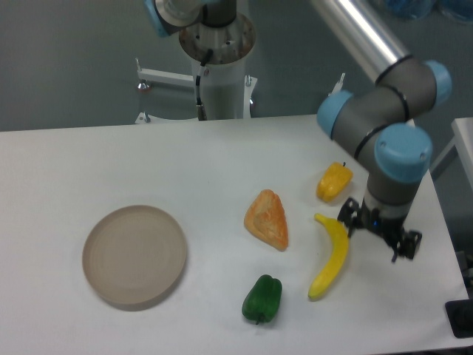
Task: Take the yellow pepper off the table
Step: 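Move the right gripper up and over the small yellow pepper, then lower the open gripper around the yellow pepper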
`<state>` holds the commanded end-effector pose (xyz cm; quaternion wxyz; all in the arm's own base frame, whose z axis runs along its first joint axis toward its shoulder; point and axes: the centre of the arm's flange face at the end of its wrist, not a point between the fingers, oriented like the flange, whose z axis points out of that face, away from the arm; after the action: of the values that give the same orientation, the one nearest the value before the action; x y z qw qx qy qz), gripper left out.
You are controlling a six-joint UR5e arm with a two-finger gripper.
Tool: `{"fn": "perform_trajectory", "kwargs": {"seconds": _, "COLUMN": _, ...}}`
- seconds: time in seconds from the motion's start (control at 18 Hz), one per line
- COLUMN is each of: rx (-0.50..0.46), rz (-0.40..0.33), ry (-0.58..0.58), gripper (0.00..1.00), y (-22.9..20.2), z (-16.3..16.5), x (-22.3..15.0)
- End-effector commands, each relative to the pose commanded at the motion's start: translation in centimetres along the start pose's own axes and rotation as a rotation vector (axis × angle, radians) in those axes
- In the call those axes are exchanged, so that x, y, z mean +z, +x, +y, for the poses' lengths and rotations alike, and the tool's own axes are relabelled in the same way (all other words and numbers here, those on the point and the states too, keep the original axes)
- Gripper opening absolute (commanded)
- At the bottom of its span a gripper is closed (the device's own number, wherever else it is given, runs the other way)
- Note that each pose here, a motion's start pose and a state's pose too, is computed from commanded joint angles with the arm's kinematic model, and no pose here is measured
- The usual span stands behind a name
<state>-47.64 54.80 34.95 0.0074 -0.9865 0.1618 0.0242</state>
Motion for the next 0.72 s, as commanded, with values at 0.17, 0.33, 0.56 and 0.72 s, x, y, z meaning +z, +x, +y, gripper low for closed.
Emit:
{"fn": "perform_trajectory", "kwargs": {"seconds": 0.17, "rx": 0.031, "rz": 0.077, "ry": -0.027, "gripper": 1.0, "y": 2.2, "z": 3.3, "x": 0.4}}
{"fn": "perform_trajectory", "kwargs": {"seconds": 0.33, "rx": 0.035, "rz": 0.136, "ry": -0.045, "gripper": 1.0, "y": 4.1, "z": 4.7, "x": 2.7}}
{"fn": "perform_trajectory", "kwargs": {"seconds": 0.56, "rx": 0.042, "rz": 0.141, "ry": -0.094, "gripper": 1.0, "y": 5.6, "z": 5.7, "x": 3.5}}
{"fn": "perform_trajectory", "kwargs": {"seconds": 0.72, "rx": 0.049, "rz": 0.155, "ry": -0.105, "gripper": 1.0, "y": 6.2, "z": 5.4, "x": 4.3}}
